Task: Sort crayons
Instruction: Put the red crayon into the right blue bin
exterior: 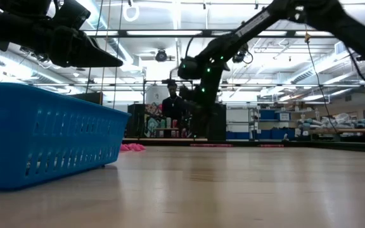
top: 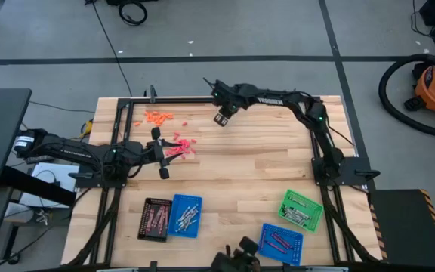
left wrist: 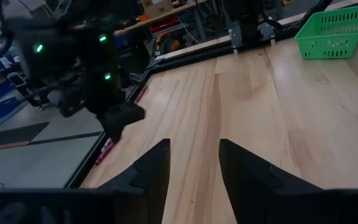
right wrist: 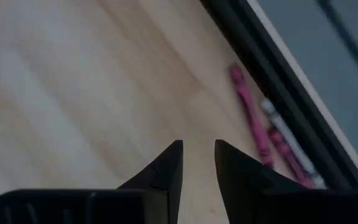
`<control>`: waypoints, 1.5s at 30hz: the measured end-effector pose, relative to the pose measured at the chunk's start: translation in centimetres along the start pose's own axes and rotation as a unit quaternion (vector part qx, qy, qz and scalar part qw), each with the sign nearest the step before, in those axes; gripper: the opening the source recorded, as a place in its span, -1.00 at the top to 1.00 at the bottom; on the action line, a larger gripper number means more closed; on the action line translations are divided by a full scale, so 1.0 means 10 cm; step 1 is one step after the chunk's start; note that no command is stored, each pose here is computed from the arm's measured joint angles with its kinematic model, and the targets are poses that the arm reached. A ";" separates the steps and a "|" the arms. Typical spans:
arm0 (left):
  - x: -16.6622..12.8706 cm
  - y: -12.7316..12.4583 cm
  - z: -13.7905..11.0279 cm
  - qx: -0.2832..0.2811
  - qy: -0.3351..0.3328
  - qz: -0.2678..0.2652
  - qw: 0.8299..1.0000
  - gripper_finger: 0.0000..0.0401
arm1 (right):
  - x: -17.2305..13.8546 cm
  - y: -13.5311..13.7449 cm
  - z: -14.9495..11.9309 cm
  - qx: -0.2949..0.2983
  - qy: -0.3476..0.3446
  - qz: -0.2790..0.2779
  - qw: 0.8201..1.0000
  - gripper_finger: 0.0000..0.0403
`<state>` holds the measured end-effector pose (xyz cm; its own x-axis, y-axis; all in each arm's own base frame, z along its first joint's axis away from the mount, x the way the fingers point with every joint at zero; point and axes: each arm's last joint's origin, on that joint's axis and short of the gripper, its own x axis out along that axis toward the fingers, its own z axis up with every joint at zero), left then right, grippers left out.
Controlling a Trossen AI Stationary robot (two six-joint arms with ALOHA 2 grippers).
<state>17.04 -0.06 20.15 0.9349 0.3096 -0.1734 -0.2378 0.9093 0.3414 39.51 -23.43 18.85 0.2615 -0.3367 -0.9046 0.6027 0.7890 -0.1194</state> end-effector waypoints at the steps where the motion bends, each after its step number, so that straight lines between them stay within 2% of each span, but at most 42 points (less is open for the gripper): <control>1: 0.00 0.00 0.00 0.000 0.002 0.000 1.000 0.26 | 0.05 -0.04 0.02 0.004 0.012 0.000 1.000 0.50; 9: 0.00 -0.01 -0.01 -0.002 0.003 -0.003 1.000 0.26 | 0.26 -0.15 0.18 0.006 0.044 0.008 0.999 0.38; 19: 0.00 -0.01 -0.01 -0.002 0.006 -0.004 1.000 0.26 | 0.22 -0.21 0.23 0.014 0.034 0.026 0.999 0.10; 28: 0.00 -0.01 -0.01 -0.002 0.006 -0.004 1.000 0.26 | 0.22 -0.28 0.30 0.023 0.007 0.019 1.000 0.10; 42: 0.00 -0.01 -0.01 -0.003 0.007 -0.004 1.000 0.26 | 0.24 -0.42 0.28 0.036 0.017 0.018 0.999 0.10; 45: 0.00 -0.01 -0.01 -0.003 0.006 -0.004 1.000 0.26 | 0.24 -0.43 0.26 0.037 0.025 0.032 0.998 0.10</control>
<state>17.00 -0.14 19.98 0.9335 0.3051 -0.1882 -0.2310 0.9135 0.3350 39.52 -29.01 18.22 0.2639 -0.2599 -0.9289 0.6413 0.7666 -0.0323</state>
